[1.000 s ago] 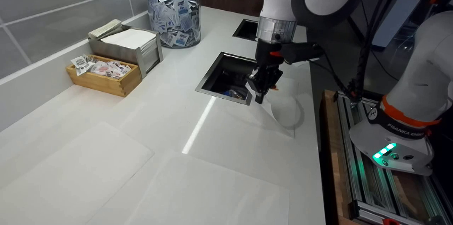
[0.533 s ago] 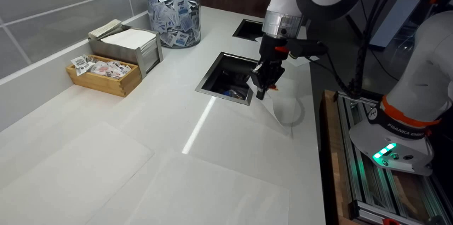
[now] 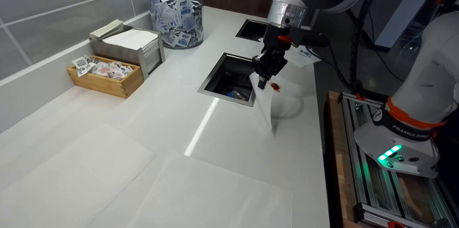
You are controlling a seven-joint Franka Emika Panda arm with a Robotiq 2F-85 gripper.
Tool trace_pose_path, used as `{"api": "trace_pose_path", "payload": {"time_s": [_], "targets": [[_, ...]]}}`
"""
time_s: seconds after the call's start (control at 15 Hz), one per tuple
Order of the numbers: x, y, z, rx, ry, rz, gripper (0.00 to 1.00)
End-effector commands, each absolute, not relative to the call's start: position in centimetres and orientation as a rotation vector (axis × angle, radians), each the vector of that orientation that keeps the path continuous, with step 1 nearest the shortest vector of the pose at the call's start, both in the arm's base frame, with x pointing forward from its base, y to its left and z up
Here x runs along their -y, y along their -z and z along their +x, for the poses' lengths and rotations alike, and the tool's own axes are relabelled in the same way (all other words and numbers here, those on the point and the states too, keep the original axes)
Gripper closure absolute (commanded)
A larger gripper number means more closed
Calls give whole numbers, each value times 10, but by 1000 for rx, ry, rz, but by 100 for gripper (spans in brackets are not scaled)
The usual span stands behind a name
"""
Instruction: Fold the white tissue on the left in half from left to right, pick up the folded tissue and put it in the left bin
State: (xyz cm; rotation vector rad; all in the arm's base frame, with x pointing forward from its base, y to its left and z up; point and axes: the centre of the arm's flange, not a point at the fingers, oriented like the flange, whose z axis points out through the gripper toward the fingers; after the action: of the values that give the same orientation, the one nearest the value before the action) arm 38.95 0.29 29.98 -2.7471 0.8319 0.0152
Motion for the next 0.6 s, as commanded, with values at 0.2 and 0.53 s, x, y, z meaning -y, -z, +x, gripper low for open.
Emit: {"api": "trace_pose_path", "payload": {"time_s": [0.2,0.53], "targets": [[35,-306,368,-850,47,-2761,100],[52,-306,363,-840,60,-2813,100]]}}
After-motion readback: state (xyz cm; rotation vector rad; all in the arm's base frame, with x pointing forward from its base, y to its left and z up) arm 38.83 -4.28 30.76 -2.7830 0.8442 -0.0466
